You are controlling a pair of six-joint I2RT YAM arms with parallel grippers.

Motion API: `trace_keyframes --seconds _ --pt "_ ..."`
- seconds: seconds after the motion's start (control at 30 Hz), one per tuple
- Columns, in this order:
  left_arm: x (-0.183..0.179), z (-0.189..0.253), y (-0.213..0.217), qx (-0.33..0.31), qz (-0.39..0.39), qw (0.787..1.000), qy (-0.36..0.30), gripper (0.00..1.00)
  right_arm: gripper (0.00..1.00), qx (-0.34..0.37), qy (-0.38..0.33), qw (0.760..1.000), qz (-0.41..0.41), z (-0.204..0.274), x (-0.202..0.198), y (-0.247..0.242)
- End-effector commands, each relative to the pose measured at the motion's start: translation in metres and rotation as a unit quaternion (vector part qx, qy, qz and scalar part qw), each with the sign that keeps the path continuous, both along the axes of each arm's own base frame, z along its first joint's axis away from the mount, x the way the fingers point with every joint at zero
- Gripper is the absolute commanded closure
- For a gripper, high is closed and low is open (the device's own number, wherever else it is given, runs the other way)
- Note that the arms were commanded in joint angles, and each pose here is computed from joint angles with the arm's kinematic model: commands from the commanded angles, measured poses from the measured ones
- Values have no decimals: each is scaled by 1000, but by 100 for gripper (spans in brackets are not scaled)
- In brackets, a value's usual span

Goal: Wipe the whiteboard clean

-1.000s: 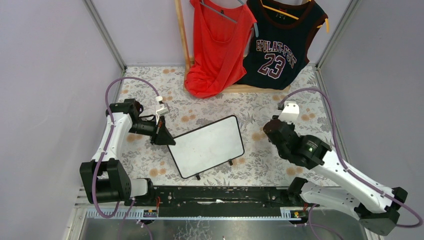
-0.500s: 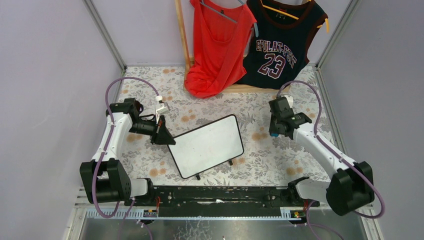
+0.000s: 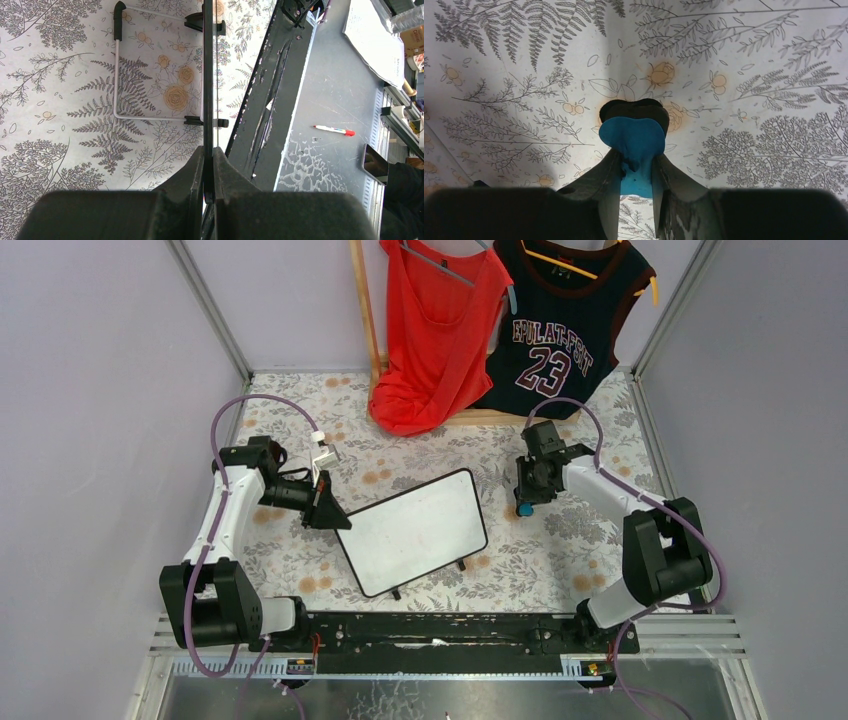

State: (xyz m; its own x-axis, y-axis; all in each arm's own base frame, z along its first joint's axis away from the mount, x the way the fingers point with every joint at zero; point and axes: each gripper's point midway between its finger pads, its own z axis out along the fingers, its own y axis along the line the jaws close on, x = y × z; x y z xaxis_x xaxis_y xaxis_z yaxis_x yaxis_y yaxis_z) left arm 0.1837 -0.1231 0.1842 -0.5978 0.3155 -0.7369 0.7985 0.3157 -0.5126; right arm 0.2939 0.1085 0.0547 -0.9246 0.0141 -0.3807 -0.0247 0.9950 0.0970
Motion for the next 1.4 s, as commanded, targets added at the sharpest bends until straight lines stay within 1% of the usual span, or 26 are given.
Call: trace_keyframes --seconds 0.0,0.07,0.23,0.4,0.53,0.67,0.7,0.83,1.1,1.17,1.27,1.37 --pt "1 -1 -1 5 -1 1000 -13 100 97 25 -16 999 25 12 16 12" --pt "1 -1 0 5 -1 1000 -12 100 94 29 -7 999 30 7 15 15" --pt "1 -1 0 5 -1 1000 -13 100 92 31 12 999 32 -7 9 16" --pt "1 -1 -1 4 -1 1000 -12 100 82 34 27 999 33 -19 5 17" --pt "1 -1 -1 5 1 1000 -13 100 61 39 22 998 33 -17 4 18" --pt "2 -1 0 5 1 1000 -11 100 45 35 22 999 31 -14 3 16" --pt "2 -1 0 5 1 1000 -11 100 43 37 22 999 33 -14 2 17" --pt "2 -1 -1 5 1 1000 -11 100 41 46 19 998 33 -11 0 19" --pt "2 -1 0 6 2 1000 -10 99 40 46 2 998 30 1 0 17" --pt "3 -1 -1 4 5 1000 -6 90 40 44 -2 999 31 6 1 16" --pt "4 -1 -1 3 6 1000 -5 86 40 40 -3 999 33 11 1 15" --pt "4 0 -2 -3 5 1000 -5 77 40 38 -2 999 34 9 1 14"
